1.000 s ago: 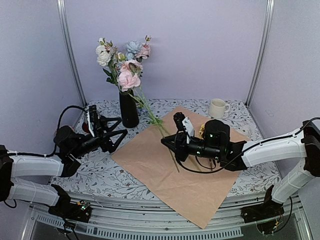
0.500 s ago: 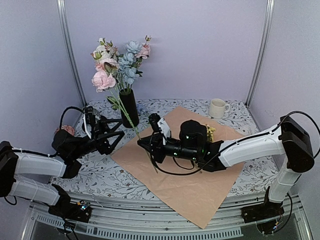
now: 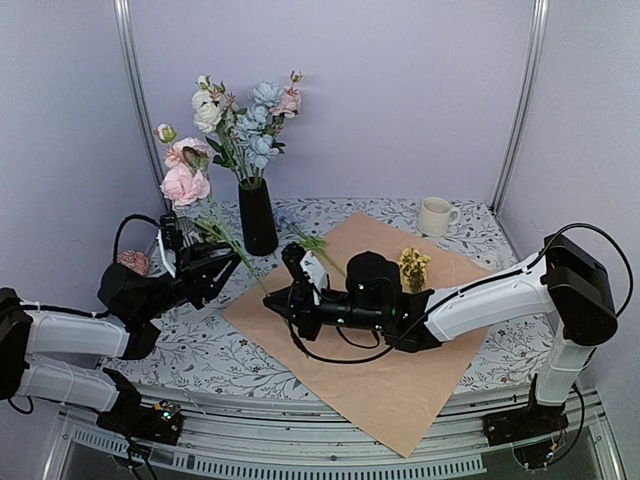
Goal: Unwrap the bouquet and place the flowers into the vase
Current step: Pass from the right arm to the left
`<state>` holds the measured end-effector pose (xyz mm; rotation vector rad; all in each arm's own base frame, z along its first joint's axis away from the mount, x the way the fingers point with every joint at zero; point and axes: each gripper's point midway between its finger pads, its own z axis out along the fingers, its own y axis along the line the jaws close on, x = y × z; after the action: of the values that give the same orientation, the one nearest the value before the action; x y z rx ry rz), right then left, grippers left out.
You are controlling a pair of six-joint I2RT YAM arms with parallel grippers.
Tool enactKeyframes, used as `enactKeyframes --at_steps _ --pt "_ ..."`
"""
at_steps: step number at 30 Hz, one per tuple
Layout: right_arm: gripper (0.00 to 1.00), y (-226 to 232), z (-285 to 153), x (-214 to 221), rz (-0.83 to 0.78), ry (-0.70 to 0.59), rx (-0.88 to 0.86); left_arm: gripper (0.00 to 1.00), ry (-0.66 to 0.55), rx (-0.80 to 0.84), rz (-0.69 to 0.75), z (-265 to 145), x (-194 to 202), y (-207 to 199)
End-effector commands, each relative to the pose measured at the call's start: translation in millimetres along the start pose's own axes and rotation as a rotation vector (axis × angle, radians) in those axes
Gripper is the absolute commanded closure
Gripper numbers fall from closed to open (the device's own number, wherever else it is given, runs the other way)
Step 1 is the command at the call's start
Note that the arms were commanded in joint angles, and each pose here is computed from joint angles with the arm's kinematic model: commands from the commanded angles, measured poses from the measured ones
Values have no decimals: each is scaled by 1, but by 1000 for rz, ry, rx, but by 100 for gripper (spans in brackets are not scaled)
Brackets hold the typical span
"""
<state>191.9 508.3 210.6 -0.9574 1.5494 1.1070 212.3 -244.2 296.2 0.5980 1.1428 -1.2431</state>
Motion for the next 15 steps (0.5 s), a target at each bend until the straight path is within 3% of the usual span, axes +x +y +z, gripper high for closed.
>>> enactKeyframes --at_steps 1,4,6,10,15 --pt "97 5 9 -3 -18 -27 -20 70 -38 -5 35 -6 -10 -4" --pt "97 4 10 0 -15 -24 -15 91 -47 -23 42 -8 -13 -3" --pt "91 4 10 -1 -13 -27 -11 100 -44 -31 43 -8 -13 -2" --pt "64 3 8 -6 -35 -41 -1 100 -38 -40 45 -8 -12 0" --pt "50 0 -8 -18 -70 -84 34 100 -28 -60 52 -8 -10 4"
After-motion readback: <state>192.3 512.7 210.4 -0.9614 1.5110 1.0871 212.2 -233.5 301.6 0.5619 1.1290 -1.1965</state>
